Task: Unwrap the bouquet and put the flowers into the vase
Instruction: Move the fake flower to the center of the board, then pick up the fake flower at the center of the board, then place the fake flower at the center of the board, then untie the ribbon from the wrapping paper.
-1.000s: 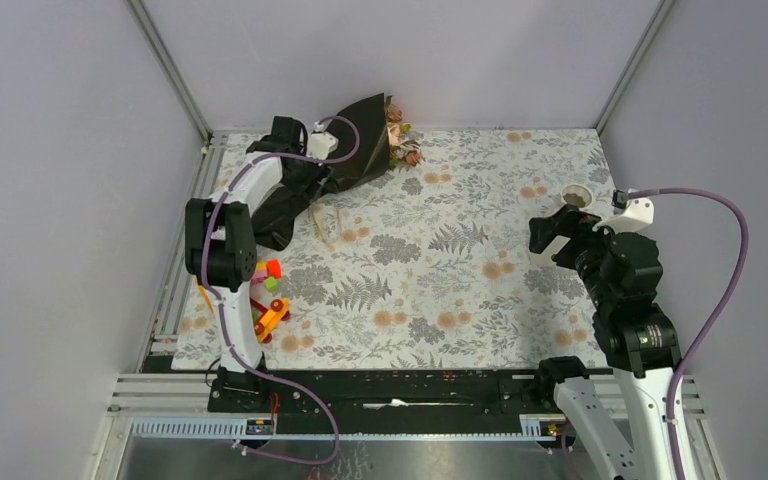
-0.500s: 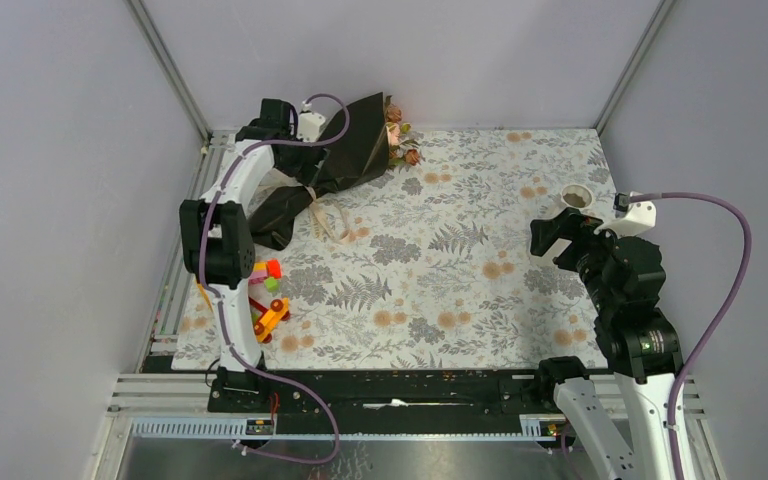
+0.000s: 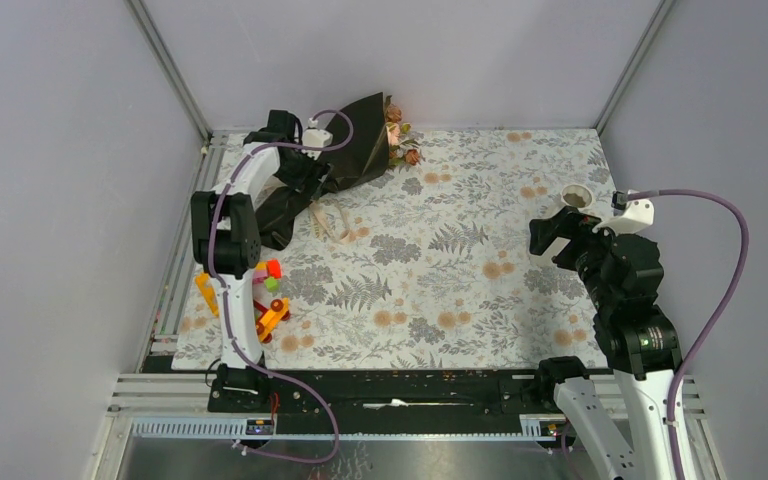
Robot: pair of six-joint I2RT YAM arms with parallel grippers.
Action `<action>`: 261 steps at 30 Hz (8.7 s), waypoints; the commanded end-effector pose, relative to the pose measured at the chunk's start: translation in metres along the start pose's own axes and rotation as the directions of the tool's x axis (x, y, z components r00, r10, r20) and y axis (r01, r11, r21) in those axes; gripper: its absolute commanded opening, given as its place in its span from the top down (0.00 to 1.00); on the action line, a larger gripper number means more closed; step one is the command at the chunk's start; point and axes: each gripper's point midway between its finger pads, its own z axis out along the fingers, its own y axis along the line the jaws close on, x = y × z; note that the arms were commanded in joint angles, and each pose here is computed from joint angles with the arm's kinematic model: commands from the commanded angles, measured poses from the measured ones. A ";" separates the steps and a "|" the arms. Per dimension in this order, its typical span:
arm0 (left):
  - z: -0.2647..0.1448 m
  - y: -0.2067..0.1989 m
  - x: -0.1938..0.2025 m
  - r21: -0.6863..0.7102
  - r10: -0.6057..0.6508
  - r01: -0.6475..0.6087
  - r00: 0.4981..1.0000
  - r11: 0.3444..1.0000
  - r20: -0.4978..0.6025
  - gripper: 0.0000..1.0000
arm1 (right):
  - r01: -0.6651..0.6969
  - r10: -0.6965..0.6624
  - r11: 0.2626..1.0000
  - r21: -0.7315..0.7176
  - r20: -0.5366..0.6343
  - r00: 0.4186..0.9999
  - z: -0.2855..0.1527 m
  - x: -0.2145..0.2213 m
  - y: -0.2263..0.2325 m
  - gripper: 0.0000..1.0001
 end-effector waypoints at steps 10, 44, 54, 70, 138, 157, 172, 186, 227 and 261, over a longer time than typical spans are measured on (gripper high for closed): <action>0.016 0.010 -0.025 -0.023 0.115 -0.114 0.992 0.993 0.049 0.01 | 0.013 -0.013 1.000 0.005 0.020 1.000 -0.005 -0.008 0.000 0.01; 0.024 0.013 -0.005 -0.218 0.078 -0.097 0.992 0.971 -0.095 0.60 | 0.055 -0.056 0.998 0.017 0.052 0.997 -0.020 -0.014 -0.004 0.01; -0.021 0.001 -0.040 -0.223 -0.044 0.069 0.992 0.972 0.116 0.79 | 0.050 -0.048 0.997 -0.064 0.033 0.998 -0.021 -0.014 0.012 0.01; -0.151 -0.064 -0.102 0.056 -0.236 0.245 0.812 0.968 0.533 0.80 | 0.040 -0.062 0.952 -0.302 -0.064 0.996 -0.016 -0.018 0.063 0.01; -0.385 -0.285 -0.067 0.754 -0.566 -0.329 0.508 0.568 0.649 0.78 | -0.297 -0.018 0.394 -0.870 -0.330 0.944 0.042 0.009 0.398 0.38; -0.342 -0.266 -0.070 0.719 -0.539 -0.152 0.562 0.678 0.627 0.33 | -0.155 0.008 0.468 -0.870 -0.172 0.985 0.040 -0.002 0.368 0.95; -0.314 -0.195 -0.016 0.439 -0.396 0.092 0.620 0.894 0.677 0.01 | 0.149 -0.220 0.775 -0.614 -0.042 0.975 0.071 0.000 0.289 1.00; -0.277 -0.079 0.050 -0.030 -0.353 0.529 0.606 0.848 0.713 0.01 | 0.128 -0.302 0.865 -0.484 -0.300 0.905 0.084 0.105 0.283 1.00; -0.250 -0.070 0.077 -0.148 -0.307 0.557 0.637 0.817 0.707 0.01 | 0.296 -0.558 0.783 -0.547 -0.407 0.723 0.200 0.281 0.357 0.35; -0.221 -0.086 0.042 0.068 -0.451 0.529 0.642 0.846 0.620 0.01 | -0.137 -0.399 0.795 -0.590 -0.681 0.614 0.033 0.264 0.272 0.29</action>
